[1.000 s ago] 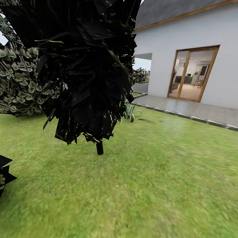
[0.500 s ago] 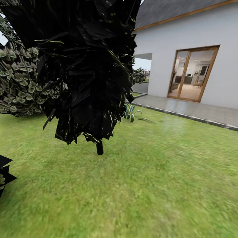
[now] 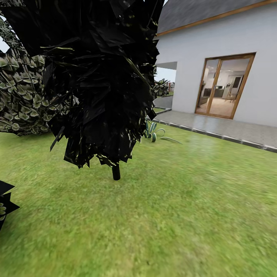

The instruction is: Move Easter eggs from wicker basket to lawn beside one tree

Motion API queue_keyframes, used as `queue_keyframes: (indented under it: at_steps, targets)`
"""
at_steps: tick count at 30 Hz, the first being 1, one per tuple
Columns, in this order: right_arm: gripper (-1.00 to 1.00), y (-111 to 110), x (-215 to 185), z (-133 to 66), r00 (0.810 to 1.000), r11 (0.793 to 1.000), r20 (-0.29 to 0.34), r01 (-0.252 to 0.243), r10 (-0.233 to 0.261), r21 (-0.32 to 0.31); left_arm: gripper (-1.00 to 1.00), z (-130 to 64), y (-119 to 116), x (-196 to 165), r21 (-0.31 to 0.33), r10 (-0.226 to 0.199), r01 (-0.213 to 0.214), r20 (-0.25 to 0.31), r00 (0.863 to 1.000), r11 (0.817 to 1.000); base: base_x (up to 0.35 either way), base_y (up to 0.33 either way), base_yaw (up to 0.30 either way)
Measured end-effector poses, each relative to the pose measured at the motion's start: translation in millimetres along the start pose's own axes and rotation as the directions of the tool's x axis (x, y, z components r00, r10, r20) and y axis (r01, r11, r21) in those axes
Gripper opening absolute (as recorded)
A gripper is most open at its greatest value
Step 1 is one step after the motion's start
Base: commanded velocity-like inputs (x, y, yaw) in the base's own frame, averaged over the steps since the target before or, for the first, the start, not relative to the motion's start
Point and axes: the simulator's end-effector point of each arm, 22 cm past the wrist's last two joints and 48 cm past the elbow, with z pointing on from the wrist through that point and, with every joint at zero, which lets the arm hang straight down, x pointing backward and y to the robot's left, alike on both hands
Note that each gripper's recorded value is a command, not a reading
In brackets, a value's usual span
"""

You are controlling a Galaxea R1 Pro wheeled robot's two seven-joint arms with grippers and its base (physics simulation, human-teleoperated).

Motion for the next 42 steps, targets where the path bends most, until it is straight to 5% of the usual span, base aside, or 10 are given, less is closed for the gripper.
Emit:
queue_keyframes:
  at_steps: [42]
  targets:
    - [1.00, -0.1, 0.0, 0.0, 1.000, 1.000, 0.000, 0.000, 0.000, 0.000, 1.00, 0.0, 0.0, -0.2, 0.000, 0.000, 0.000, 0.000, 1.000, 1.000, 0.000, 0.000, 0.000]
